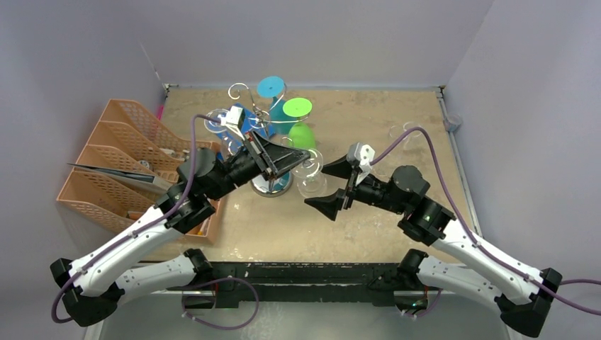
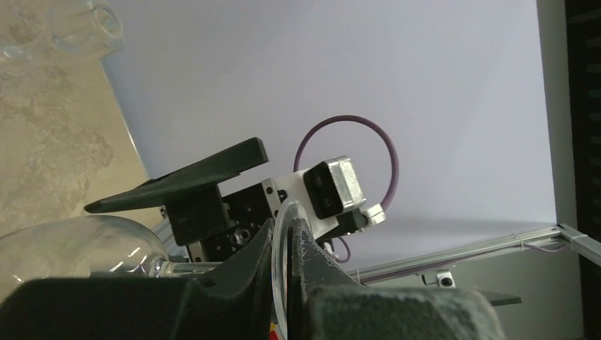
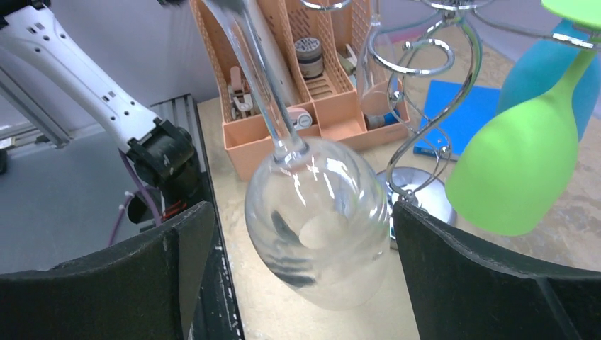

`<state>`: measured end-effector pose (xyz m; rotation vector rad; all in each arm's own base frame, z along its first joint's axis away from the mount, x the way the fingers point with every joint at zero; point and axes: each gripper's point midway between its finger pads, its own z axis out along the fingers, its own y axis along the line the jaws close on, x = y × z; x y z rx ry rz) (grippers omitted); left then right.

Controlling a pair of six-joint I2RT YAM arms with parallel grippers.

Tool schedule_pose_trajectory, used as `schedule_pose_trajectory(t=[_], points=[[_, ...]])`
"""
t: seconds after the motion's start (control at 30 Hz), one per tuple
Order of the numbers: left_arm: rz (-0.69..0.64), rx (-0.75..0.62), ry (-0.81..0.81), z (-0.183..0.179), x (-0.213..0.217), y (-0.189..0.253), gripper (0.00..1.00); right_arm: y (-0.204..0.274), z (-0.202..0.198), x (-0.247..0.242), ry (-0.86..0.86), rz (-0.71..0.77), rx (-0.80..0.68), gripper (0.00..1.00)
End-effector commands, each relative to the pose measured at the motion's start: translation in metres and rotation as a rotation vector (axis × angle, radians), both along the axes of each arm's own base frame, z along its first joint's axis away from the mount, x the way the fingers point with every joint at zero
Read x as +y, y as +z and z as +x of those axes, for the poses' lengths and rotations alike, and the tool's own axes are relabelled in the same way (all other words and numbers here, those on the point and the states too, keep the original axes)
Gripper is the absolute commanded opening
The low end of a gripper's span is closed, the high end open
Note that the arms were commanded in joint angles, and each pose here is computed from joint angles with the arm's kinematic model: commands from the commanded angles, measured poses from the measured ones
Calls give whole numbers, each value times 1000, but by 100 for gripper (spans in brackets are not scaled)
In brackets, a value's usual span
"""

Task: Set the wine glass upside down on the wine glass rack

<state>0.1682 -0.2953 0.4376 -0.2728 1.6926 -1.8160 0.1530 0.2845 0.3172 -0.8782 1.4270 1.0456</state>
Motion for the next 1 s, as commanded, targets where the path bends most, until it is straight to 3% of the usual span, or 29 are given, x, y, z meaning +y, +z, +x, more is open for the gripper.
schedule_pose_trajectory(t=[0.0, 0.1, 0.23, 0.47, 0.5, 0.57, 0.67, 0.7, 0.83, 0.97], points=[[-40, -61, -9, -4, 2, 27, 0, 47, -5, -3, 8, 94, -59, 95], [-38, -57, -24, -5, -2, 25, 0, 50, 1, 2, 0, 105, -73, 81], [-44, -48, -35, -4, -4, 24, 0, 52, -4, 12, 66, 99, -87, 50], [-59, -40, -27, -4, -2, 25, 0, 54, -2, 18, 78, 126, -89, 30], [-59, -41, -24, -4, -1, 26, 0, 55, -1, 18, 76, 127, -86, 23], [-61, -38, -22, -4, -1, 25, 0, 54, 1, 20, 74, 113, -74, 0], [-62, -42, -20, -3, -1, 25, 0, 51, 2, 21, 70, 98, -66, 0], [-57, -42, -14, -2, -1, 23, 6, 52, 3, 20, 64, 102, -67, 0], [-11, -74, 61, 4, 10, 20, 48, 52, 9, 20, 33, 126, -59, 0], [122, -96, 193, 14, 34, 8, 62, 57, 26, 14, -75, 131, -44, 0]])
